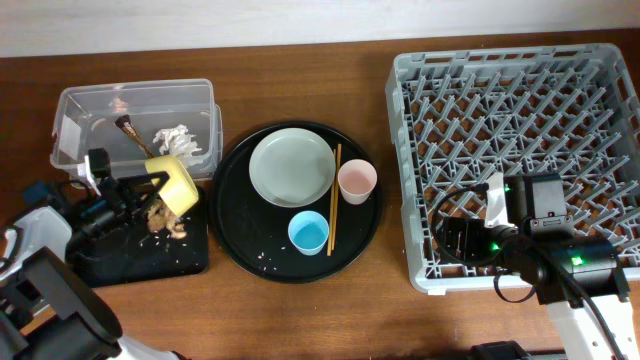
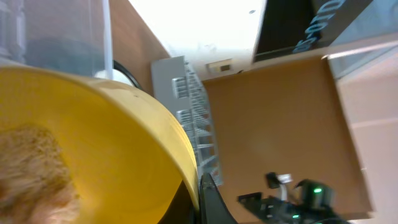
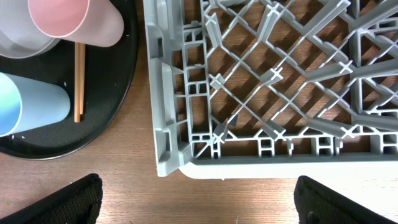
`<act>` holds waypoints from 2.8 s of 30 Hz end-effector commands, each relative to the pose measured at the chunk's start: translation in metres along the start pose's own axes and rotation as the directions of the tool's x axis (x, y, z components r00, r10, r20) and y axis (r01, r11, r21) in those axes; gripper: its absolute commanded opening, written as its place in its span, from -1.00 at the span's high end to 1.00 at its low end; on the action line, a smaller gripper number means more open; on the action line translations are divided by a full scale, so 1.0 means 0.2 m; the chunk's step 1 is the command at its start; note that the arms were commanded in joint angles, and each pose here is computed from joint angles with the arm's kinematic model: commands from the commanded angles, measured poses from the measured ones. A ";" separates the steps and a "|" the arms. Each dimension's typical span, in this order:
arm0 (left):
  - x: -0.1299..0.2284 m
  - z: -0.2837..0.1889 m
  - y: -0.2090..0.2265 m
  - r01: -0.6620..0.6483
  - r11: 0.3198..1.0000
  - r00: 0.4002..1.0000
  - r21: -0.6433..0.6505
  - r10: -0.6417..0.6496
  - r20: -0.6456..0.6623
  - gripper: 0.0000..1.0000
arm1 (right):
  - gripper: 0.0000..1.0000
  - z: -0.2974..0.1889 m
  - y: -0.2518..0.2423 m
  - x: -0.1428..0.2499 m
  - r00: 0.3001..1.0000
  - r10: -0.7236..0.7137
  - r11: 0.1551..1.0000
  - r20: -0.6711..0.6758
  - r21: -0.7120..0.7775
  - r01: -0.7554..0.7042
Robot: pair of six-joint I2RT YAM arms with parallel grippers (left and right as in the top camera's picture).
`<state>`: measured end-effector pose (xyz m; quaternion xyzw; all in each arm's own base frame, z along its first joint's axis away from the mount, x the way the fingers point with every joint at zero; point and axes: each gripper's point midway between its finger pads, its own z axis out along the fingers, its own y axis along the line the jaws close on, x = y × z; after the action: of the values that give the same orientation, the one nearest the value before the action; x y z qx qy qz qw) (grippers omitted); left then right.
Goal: Sort waste into correct bins and load items into the dishwasher rack
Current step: 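Tip the yellow bowl over the black tray to dump shells, then set the yellow bowl back on the round tray with the left gripper, then grasp the blue cup with the left gripper and hand it to the right gripper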
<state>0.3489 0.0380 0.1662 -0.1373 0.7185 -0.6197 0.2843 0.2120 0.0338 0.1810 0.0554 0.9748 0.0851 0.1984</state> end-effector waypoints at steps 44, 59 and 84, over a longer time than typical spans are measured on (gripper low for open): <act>0.81 0.73 0.16 -0.815 0.304 0.561 -0.494 0.199 -0.803 0.99 | -0.97 -0.02 0.00 -0.02 1.000 -0.003 1.000 0.018 -0.006 0.003; 0.72 0.86 -0.01 -0.804 0.341 0.575 -0.488 0.234 -0.784 -0.01 | -0.97 -0.02 0.00 -0.01 1.000 -0.002 1.000 0.008 -0.004 0.002; 1.07 0.73 0.19 -0.710 0.528 0.567 -0.466 0.037 -0.823 0.99 | -0.97 -0.02 0.00 -0.01 1.000 -0.002 1.000 0.007 -0.003 0.002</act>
<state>0.2696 -0.1854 0.0667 0.1963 0.9680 -0.1537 0.0267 0.2095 0.0338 0.1799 0.0555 0.9759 0.0847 0.1930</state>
